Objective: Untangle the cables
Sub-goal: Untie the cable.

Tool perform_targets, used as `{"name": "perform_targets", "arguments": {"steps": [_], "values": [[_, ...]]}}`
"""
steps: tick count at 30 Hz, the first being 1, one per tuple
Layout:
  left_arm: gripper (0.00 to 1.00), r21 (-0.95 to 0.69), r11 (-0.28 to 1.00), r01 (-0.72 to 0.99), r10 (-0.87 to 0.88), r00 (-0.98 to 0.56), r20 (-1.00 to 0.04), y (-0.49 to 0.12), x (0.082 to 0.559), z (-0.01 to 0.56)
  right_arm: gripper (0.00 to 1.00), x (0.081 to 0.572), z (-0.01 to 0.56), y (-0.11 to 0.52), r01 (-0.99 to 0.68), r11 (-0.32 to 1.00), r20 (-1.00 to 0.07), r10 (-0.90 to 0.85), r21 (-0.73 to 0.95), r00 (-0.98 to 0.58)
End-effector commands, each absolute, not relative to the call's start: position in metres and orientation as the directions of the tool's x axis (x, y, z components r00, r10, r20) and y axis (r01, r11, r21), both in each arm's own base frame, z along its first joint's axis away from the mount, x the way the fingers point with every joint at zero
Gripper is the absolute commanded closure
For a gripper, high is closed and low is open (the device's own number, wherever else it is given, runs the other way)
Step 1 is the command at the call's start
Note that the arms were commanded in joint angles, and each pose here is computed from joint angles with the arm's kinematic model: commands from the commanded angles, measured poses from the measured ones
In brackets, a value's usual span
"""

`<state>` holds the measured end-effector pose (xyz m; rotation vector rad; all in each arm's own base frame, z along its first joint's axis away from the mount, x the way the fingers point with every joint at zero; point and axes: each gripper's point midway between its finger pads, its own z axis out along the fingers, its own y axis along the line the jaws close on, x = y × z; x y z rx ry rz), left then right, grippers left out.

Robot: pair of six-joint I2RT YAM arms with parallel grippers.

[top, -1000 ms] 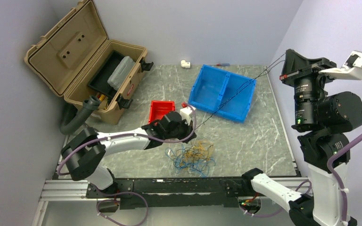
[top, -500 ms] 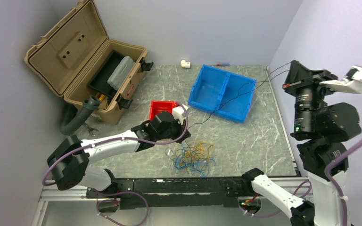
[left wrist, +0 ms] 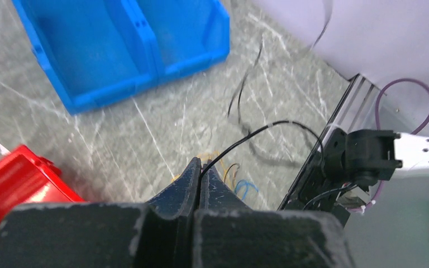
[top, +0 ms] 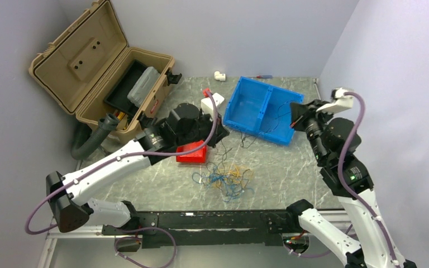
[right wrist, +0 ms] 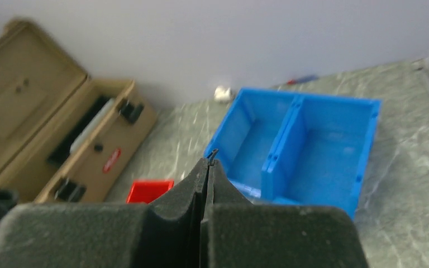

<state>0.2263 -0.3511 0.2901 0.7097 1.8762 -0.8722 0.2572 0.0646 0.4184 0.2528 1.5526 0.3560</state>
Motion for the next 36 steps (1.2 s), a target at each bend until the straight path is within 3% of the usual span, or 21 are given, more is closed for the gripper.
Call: {"name": "perform_targets", "arguments": {"steps": [1, 6, 12, 22, 36], "values": [[1.00, -0.225, 0.587, 0.778, 0.125, -0.361, -0.924, -0.341, 0.226, 0.328, 1.00, 0.246, 0.403, 0.118, -0.360, 0.863, -0.934, 0.344, 0.354, -0.092], [1.00, -0.228, 0.564, 0.794, 0.101, -0.340, -0.935, -0.345, 0.225, 0.347, 1.00, 0.231, 0.377, 0.174, -0.621, 0.705, -0.938, 0.286, 0.344, -0.195], [1.00, -0.243, 0.541, 0.805, 0.113, -0.356, -0.928, -0.353, 0.224, 0.342, 1.00, 0.216, 0.359, 0.203, -0.759, 0.551, -0.934, 0.269, 0.348, -0.233], [1.00, -0.250, 0.476, 0.844, 0.069, -0.319, -0.945, -0.366, 0.220, 0.380, 0.96, 0.192, 0.339, 0.222, -0.873, 0.396, -0.954, 0.207, 0.284, -0.216], [1.00, -0.327, 0.373, 0.869, 0.071, -0.378, -0.923, -0.391, 0.210, 0.375, 0.92, 0.182, 0.322, 0.231, -0.921, 0.321, -0.970, 0.164, 0.222, -0.177]]}}
